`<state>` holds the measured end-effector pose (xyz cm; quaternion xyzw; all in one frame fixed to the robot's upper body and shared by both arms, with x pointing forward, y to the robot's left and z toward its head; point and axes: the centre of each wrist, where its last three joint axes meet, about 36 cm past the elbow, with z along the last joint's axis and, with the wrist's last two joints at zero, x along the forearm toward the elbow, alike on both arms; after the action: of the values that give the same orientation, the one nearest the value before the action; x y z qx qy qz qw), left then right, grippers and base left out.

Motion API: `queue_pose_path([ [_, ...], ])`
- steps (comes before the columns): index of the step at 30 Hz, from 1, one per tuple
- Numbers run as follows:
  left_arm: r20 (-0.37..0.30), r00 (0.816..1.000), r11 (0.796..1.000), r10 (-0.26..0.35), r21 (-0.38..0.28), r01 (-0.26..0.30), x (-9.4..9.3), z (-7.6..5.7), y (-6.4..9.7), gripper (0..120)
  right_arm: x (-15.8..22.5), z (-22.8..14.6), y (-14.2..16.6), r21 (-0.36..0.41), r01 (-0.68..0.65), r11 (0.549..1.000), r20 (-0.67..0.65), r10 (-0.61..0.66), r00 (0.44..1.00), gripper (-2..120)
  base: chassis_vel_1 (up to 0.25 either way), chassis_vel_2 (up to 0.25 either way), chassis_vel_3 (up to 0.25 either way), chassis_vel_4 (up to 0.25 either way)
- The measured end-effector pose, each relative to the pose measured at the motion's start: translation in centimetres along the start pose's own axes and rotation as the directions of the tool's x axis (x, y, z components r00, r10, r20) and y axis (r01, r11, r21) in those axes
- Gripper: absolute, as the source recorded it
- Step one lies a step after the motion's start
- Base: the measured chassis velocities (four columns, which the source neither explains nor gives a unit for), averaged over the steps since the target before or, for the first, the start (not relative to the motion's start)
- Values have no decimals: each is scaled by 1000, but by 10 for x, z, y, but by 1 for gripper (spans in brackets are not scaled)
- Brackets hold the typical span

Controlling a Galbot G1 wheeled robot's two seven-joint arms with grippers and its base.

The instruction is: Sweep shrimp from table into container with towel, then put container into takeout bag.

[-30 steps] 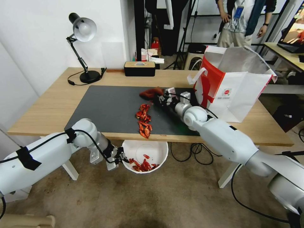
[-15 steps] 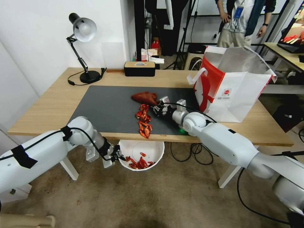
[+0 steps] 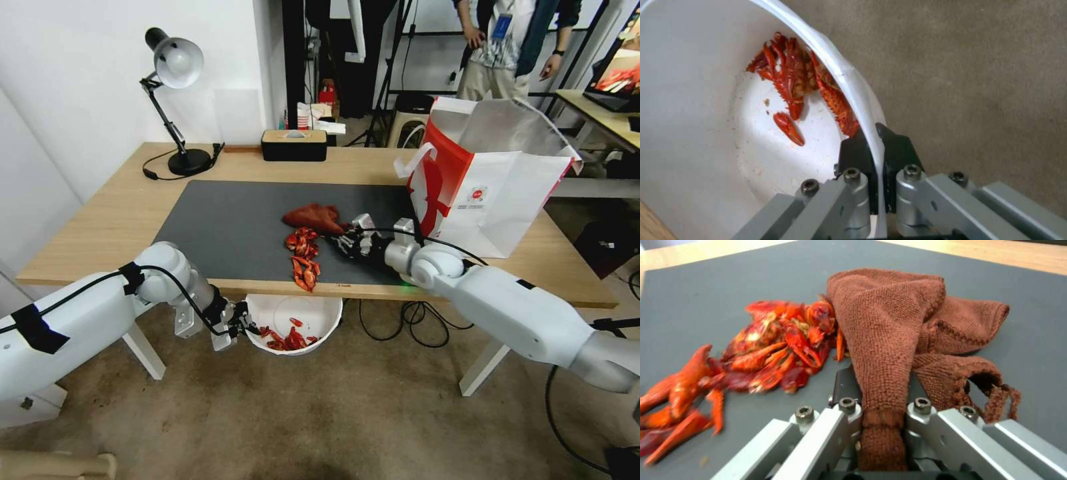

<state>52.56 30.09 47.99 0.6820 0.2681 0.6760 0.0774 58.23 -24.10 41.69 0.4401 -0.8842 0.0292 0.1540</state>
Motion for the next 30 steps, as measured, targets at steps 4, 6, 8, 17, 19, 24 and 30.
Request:
queue_pose_path([
  [4, 1, 1000, 1000, -4, -5, 4, 0, -2, 2, 0, 4, 0, -2, 11, 31, 999, -16, -30, 999, 4, 0, 0, 0, 0],
  [6, 0, 1000, 1000, -5, -6, 5, 1, -2, 3, 0, 2, -4, -2, 19, 54, 998, -22, -54, 998, 4, 0, 0, 0, 0],
  [8, -1, 1000, 1000, -5, -6, 5, 2, -2, 3, 0, 1, -5, -2, 22, 64, 998, -24, -63, 998, 4, 0, 0, 0, 0],
  [17, -14, 1000, 1000, -2, 1, 2, 7, 1, 1, 0, -12, -18, 2, 52, 133, 990, -36, -132, 991, 4, 0, 0, 0, 0],
  [19, -15, 1000, 1000, -2, 5, 2, 8, 2, -1, 0, -14, -20, 4, 60, 147, 987, -39, -145, 989, 4, 0, 0, 0, 0],
  [24, -20, 1000, 1000, -5, 16, 6, 8, 5, -2, 0, -12, -18, 7, 67, 176, 982, -43, -174, 984, 4, 0, 0, 0, 0],
  [30, -23, 1000, 1000, -8, 21, 9, 9, 8, -2, 0, -8, -10, 14, 65, 203, 977, -38, -201, 979, 4, 0, 0, 0, 0],
])
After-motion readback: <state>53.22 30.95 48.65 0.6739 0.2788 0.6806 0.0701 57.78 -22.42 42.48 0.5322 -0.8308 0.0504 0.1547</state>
